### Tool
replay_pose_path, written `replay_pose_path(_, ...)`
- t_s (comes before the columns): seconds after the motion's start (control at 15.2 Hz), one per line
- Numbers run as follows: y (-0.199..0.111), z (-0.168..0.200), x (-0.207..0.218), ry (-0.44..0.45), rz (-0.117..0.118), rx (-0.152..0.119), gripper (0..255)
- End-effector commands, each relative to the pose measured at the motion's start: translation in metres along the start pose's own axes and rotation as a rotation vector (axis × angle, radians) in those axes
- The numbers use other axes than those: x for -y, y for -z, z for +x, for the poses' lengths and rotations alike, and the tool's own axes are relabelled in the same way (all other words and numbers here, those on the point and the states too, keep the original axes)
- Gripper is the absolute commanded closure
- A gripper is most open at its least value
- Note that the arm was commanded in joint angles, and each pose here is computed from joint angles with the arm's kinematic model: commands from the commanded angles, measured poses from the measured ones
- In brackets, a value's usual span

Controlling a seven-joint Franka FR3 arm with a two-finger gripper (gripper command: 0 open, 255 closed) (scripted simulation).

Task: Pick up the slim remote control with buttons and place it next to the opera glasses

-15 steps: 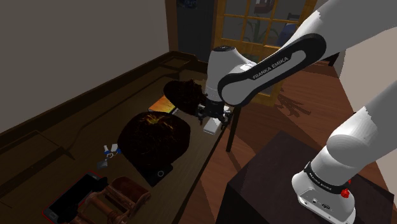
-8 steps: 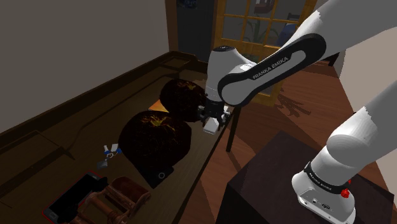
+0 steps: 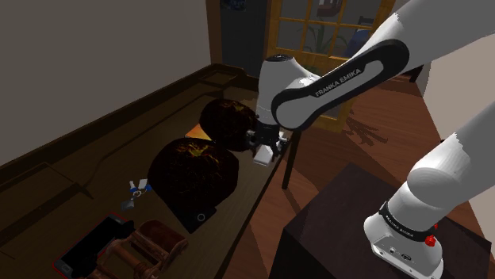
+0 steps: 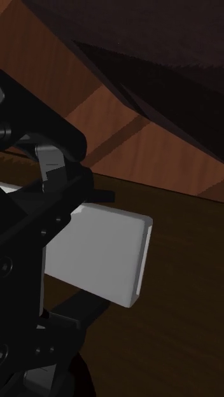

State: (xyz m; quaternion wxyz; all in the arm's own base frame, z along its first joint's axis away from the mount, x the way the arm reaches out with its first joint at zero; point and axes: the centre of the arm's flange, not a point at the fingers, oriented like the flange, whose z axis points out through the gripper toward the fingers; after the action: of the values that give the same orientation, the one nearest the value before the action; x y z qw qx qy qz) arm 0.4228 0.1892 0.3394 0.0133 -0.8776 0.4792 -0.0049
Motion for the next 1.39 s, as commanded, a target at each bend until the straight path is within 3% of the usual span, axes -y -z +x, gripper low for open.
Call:
replay_pose_path(0.0,0.009,0.000,0.000,0.000,0.000,0.000,255)
replay_pose_path(1.32,0.115,0.000,0.003,0.000,0.000,0.000,255)
